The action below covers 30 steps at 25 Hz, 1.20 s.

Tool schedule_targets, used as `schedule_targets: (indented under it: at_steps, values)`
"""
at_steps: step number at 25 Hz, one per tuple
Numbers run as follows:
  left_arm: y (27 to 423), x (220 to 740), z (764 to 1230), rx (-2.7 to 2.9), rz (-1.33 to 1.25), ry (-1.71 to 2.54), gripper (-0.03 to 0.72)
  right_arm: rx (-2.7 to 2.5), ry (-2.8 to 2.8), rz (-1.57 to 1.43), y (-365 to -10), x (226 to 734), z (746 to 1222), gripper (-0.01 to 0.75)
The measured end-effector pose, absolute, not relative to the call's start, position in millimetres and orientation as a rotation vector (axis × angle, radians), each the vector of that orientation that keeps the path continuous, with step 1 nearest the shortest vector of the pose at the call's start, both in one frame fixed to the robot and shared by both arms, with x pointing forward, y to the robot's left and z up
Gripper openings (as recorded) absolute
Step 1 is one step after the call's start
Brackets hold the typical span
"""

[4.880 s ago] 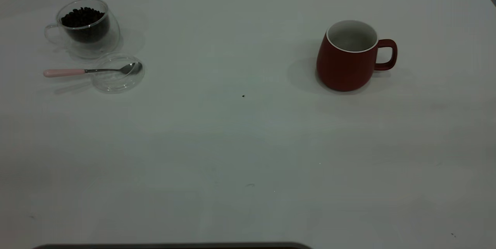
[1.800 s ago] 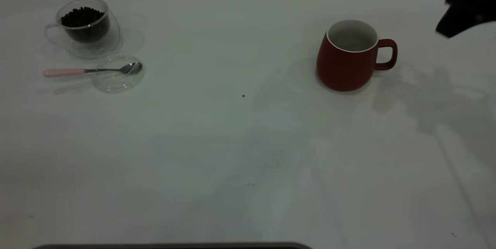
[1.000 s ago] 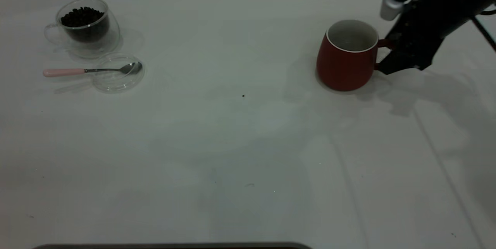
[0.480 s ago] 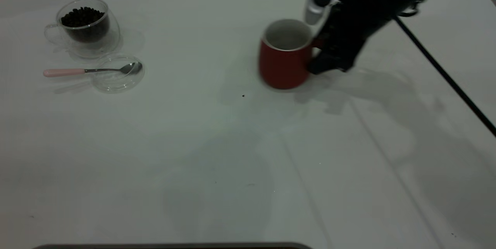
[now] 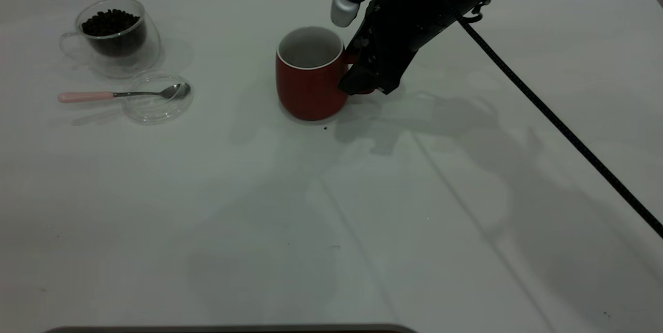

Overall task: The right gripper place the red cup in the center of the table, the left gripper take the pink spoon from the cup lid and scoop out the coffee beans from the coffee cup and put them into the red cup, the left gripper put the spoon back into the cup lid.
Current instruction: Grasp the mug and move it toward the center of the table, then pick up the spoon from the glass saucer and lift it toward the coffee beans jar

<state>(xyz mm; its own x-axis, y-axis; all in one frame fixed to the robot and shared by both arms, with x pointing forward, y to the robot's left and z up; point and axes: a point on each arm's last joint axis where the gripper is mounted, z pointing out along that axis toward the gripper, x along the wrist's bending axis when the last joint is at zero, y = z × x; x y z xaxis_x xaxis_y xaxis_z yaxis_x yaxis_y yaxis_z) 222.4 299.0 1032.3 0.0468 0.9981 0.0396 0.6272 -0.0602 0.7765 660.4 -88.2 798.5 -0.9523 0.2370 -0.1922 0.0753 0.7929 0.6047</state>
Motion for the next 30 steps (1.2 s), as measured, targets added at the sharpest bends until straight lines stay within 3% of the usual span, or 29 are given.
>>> schedule_targets:
  at_steps: [4, 9, 12, 20, 25, 30]
  values:
    - [299.0, 222.4, 1032.3, 1.75, 0.823, 1.638, 0.491, 0.475, 2.729, 0.897, -116.1, 661.5, 817.6, 0.591]
    - [299.0, 222.4, 1032.3, 1.749, 0.823, 1.639, 0.491, 1.252, 2.622, 1.013, -156.1, 633.8, 886.0, 0.578]
    - [299.0, 222.4, 1032.3, 1.749, 0.823, 1.639, 0.491, 1.505, 2.648, 0.99, -169.6, 588.8, 940.8, 0.552]
    - [299.0, 222.4, 1032.3, 1.749, 0.823, 1.639, 0.491, 1.734, 2.645, 0.279, -237.6, 441.7, 1017.0, 0.445]
    - [299.0, 222.4, 1032.3, 1.749, 0.823, 1.639, 0.491, 1.854, 2.347, 0.282, -282.4, 366.0, 1027.3, 0.434]
    - [299.0, 222.4, 1032.3, 1.749, 0.823, 1.639, 0.491, 1.804, 2.132, 0.464, -293.1, 310.6, 1032.5, 0.434]
